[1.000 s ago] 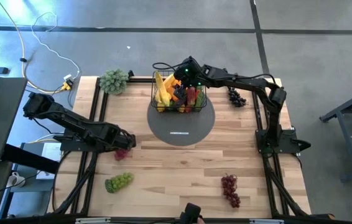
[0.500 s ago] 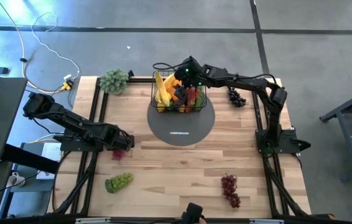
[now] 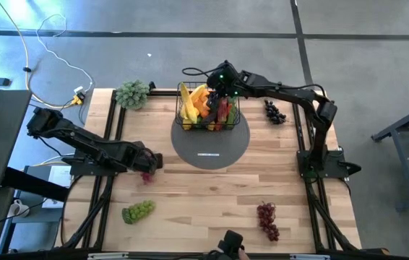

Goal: Build produce basket
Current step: Put the pink grapes into the black wire basket

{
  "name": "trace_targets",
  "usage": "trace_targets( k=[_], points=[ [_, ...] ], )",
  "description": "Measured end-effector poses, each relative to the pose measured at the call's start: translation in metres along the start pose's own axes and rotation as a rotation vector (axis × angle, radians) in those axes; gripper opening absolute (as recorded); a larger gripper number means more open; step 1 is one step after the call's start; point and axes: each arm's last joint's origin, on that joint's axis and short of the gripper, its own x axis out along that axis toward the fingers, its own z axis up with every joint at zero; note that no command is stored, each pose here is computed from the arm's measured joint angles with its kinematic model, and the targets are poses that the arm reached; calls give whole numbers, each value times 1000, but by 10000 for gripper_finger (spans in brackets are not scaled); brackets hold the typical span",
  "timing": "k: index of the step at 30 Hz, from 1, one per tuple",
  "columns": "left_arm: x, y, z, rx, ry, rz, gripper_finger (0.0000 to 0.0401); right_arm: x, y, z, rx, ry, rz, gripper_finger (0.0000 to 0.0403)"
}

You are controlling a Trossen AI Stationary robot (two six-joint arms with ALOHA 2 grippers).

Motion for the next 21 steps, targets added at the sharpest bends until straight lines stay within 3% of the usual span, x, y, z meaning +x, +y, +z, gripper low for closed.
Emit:
trace_targets(
  k=[10, 21],
  points=[
    [-31, -34, 11, 73, -166, -169, 24, -8, -13, 0, 37, -1, -23, 232],
    [-50, -76, 62, 260, -306, -327, 24, -33, -24, 8, 121, -51, -121, 232]
  ],
)
